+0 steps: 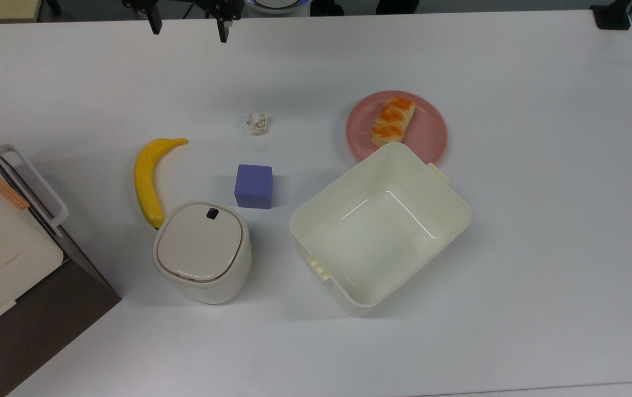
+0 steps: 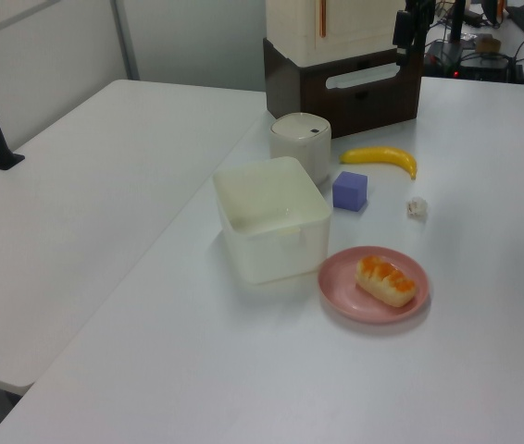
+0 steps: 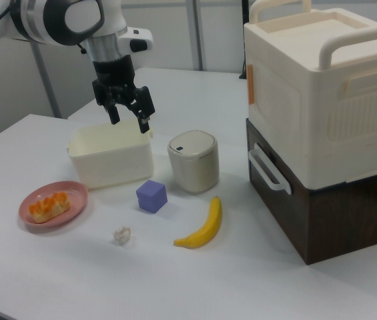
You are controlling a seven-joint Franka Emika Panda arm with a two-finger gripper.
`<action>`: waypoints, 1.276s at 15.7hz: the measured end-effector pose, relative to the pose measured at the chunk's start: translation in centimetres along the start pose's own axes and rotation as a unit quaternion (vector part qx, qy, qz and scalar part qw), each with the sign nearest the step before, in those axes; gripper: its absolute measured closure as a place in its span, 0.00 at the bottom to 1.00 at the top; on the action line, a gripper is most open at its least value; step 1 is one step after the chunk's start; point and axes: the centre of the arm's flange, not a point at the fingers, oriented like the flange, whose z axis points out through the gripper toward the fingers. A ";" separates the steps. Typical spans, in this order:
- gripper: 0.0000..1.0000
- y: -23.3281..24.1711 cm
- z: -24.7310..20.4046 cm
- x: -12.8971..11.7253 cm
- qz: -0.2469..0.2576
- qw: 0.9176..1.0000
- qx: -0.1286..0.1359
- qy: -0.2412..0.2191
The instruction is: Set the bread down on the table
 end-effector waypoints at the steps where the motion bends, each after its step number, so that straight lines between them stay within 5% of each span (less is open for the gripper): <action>1: 0.00 0.0 0.0 0.0 0.000 1.000 0.000 0.000; 20: 0.00 0.0 0.0 0.0 -0.010 1.000 0.000 -0.001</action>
